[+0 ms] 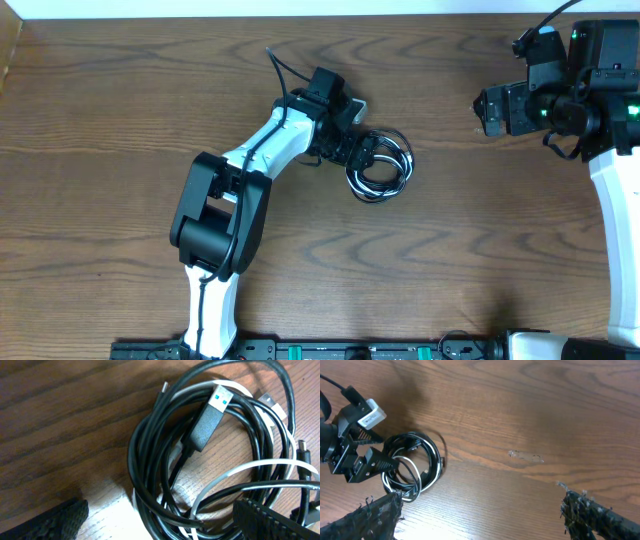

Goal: Untangle cables

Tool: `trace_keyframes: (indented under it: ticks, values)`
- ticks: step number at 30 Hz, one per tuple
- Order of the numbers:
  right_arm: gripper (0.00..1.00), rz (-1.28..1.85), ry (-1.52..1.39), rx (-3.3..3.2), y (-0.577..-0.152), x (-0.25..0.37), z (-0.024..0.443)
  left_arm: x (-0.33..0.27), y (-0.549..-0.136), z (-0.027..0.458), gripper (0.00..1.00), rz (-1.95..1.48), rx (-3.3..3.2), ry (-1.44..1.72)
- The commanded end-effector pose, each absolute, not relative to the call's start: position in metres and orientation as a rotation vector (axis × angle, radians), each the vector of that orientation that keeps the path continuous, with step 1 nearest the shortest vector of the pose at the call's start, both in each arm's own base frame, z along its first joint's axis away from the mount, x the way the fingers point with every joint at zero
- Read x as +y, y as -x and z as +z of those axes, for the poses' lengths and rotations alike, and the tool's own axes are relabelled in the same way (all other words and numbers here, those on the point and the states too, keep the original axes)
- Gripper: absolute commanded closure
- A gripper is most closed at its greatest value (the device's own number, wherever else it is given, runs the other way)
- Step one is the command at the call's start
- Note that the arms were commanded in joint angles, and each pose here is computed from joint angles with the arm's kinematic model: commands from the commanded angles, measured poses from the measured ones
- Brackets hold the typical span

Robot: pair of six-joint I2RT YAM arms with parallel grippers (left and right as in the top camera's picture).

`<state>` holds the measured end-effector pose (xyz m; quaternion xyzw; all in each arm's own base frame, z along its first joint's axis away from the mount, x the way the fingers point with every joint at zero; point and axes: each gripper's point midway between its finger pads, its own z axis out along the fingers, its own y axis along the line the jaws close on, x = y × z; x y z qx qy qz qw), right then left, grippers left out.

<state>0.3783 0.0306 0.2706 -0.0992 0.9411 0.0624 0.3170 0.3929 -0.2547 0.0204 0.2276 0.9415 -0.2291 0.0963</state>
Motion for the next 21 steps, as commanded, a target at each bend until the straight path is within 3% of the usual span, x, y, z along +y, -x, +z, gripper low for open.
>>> trace_keyframes:
  ticks: [1, 21]
  values:
    - [0.01, 0.171, 0.296, 2.463, -0.380, 0.036, 0.275, -0.256, -0.387, 0.008, 0.02, -0.705, 2.822, -0.671]
    - [0.01, 0.182, 0.309, 2.475, -0.377, 0.040, 0.273, -0.242, -0.394, -0.002, 0.02, -0.559, 2.863, -0.598]
